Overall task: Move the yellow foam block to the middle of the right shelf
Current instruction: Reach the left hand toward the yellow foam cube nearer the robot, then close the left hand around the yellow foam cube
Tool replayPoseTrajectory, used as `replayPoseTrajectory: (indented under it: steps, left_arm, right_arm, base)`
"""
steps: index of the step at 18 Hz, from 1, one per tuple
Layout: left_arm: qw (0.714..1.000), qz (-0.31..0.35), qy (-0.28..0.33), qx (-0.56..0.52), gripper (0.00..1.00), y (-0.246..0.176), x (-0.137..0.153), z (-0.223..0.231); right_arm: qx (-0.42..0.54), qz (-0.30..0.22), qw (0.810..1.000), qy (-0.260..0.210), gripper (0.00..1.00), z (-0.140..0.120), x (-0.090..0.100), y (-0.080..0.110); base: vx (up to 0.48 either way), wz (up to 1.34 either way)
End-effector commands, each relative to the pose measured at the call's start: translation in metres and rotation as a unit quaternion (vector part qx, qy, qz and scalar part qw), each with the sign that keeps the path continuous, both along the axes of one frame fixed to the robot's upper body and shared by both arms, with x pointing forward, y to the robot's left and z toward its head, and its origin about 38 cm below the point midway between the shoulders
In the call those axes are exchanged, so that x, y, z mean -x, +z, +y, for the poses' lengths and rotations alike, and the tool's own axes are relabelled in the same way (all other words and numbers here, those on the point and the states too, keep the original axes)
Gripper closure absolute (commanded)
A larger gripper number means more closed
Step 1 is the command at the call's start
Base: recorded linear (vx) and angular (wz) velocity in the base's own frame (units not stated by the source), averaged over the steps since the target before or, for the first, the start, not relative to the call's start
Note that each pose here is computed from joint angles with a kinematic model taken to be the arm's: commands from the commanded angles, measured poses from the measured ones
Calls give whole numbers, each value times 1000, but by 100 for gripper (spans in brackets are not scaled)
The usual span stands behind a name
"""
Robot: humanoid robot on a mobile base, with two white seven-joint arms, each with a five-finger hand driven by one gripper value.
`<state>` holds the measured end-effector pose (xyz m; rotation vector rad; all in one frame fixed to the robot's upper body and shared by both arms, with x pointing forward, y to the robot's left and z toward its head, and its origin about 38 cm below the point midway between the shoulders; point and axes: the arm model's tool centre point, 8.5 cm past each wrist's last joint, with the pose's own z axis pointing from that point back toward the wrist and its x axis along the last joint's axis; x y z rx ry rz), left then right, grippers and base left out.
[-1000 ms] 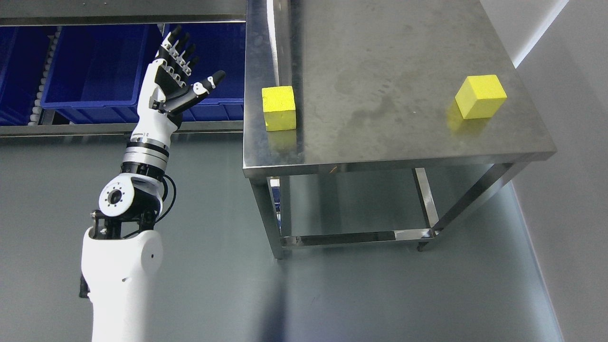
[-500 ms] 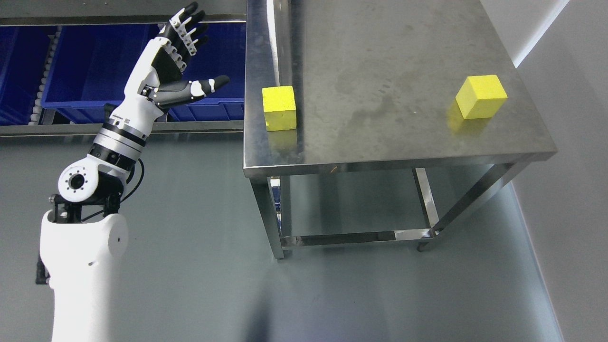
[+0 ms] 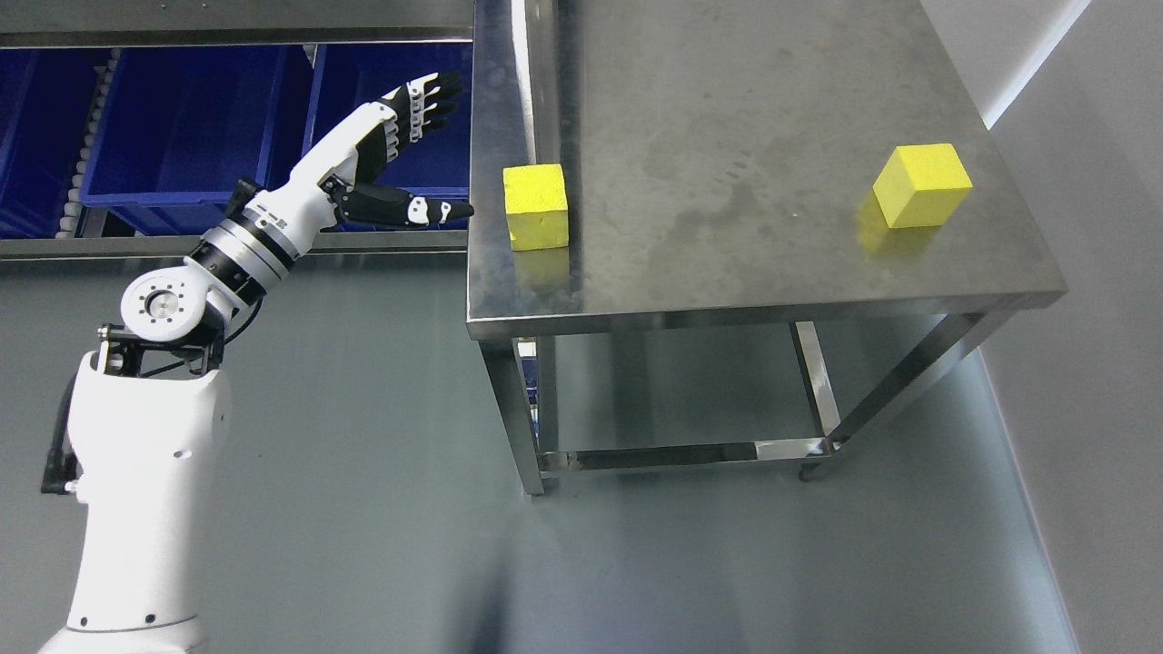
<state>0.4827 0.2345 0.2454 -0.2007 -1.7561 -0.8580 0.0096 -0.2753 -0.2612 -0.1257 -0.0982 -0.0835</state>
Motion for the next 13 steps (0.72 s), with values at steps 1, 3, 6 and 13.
replayPoseTrajectory:
  steps: [1, 3, 6, 13]
  left_arm:
    - [993, 91, -32, -62, 0, -69, -28, -55]
    - [991, 101, -46, -68, 0, -76, -33, -77]
    - [988, 123, -61, -70, 0, -87, -38, -100]
    - [983, 149, -60, -84, 3, -95, -50, -110]
  right_arm:
    - [9, -7, 1000, 2, 0, -12, -5, 1]
    - [9, -7, 1000, 2, 0, -12, -5, 1]
    - [9, -7, 1000, 2, 0, -12, -5, 1]
    - [9, -7, 1000, 2, 0, -12, -5, 1]
  base:
    - [0, 0]
    - [0, 0]
    - [0, 0]
    - [0, 0]
